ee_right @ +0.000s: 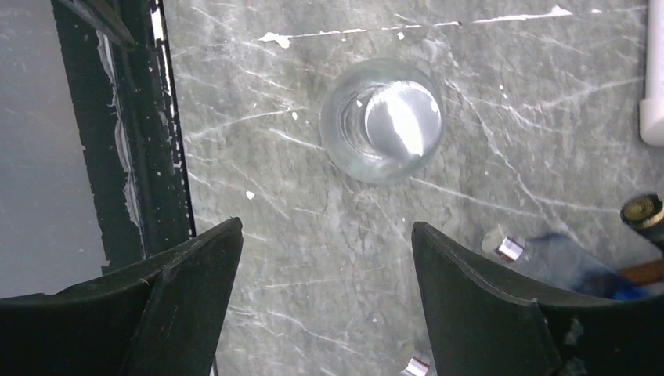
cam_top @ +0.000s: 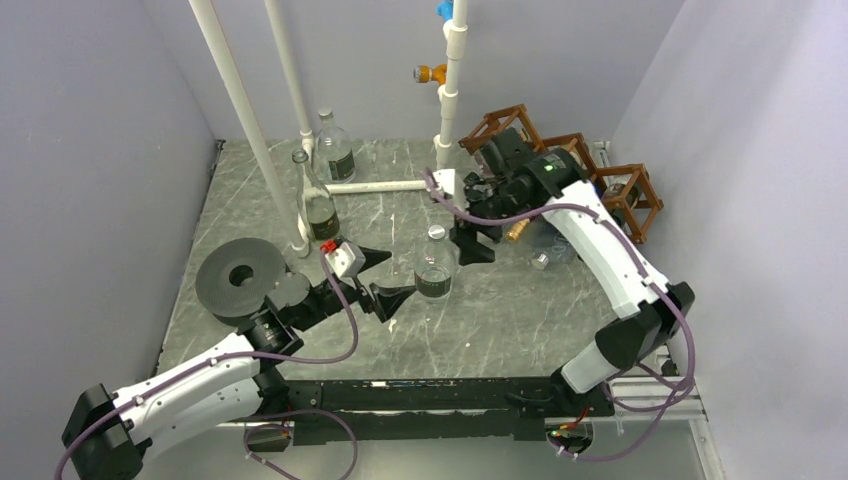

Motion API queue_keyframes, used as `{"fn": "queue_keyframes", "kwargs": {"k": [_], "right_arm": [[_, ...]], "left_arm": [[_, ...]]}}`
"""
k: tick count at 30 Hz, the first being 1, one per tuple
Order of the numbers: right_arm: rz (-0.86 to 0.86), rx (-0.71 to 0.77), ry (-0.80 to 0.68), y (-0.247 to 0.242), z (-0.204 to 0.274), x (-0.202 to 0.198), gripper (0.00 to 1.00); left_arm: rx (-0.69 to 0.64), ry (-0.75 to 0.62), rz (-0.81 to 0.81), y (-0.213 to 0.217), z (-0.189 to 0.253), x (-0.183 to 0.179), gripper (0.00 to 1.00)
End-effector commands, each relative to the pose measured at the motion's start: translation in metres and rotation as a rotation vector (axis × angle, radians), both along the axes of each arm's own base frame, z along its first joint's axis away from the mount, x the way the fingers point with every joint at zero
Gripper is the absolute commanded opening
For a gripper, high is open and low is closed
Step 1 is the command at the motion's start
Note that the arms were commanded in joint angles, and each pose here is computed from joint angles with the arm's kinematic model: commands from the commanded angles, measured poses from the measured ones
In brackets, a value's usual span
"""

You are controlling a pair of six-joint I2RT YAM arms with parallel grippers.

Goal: Take the wine bottle off the wine rack
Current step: Adjust the wine bottle at the center of the board, then pick up the wine bottle from the center of the board.

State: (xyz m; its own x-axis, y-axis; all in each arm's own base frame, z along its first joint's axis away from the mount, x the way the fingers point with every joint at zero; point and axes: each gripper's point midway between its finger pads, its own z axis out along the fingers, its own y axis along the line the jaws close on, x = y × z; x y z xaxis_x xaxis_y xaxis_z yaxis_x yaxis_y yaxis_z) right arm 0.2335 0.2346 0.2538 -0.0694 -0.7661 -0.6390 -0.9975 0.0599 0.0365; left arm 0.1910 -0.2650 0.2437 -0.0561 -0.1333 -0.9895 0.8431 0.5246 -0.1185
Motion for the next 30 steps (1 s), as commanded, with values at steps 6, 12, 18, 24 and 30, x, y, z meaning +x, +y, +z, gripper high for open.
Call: {"fn": "queue_keyframes", "kwargs": {"k": [6,12,18,24,30], "right_arm": [[-0.095,0.264,-0.012,-0.041,0.037,-0.016,0.82],[-0.183,0.417,-0.033,-0.062,0.04,-0.013,0.83],[-0.244,0.552,-0.04,-0.079,0.036,-0.011,0.91],[-0.294,0.709,-0.053,-0.096,0.036,-0.022,1.0],[-0.327,0.783,-0.077,-0.107,0.034,-0.022,1.0]], "left_arm": [[-0.058,0.145,0.002,-0.009,0.037,0.005,1.0],[-0.1,0.191,-0.031,-0.016,0.058,0.002,0.99],[-0.188,0.239,0.026,-0.01,0.064,0.009,0.99],[-0.233,0.298,0.064,-0.005,0.064,0.012,0.99],[-0.206,0.325,0.028,-0.01,0.062,0.007,1.0]]}}
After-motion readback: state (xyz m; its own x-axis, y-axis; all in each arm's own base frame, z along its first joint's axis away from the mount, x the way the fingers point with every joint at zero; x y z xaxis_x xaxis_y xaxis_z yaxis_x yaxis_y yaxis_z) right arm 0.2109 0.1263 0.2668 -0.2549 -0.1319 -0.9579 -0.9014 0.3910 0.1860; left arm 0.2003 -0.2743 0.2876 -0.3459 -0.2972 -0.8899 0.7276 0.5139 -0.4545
